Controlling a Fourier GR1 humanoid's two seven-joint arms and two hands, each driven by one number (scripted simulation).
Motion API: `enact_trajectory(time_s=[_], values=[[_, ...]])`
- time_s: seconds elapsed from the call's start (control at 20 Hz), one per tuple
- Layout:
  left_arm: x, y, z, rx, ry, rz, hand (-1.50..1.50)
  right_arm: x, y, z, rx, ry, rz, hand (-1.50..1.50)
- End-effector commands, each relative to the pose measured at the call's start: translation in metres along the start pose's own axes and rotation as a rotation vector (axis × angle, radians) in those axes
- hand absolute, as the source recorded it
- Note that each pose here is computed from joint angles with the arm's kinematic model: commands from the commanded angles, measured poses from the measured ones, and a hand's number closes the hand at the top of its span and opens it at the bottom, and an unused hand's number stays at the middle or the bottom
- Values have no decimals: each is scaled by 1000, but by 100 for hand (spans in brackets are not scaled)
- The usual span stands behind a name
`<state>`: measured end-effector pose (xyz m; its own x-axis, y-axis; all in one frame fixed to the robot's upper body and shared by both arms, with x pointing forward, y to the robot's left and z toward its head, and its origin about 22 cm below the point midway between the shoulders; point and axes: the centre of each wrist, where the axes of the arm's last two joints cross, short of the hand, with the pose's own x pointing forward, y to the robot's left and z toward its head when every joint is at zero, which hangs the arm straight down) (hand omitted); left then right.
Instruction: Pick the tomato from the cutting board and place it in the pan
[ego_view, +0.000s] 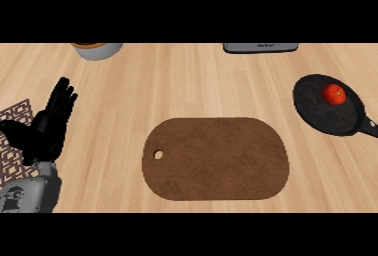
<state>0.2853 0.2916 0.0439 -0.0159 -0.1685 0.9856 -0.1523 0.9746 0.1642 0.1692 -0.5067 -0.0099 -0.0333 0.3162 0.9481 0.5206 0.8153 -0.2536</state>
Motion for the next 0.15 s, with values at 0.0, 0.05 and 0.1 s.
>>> enact_trajectory(time_s=[0.0,0.05,0.1], values=[[5,10,-4,-6,4,10,0,20,-7,43,17,-3,52,-150],[-5,-13,12,-16,-11,5,0,34,-3,43,-20,9,53,-150],[10,3,1,-19,-12,6,0,49,-4,47,-11,2,62,-150]])
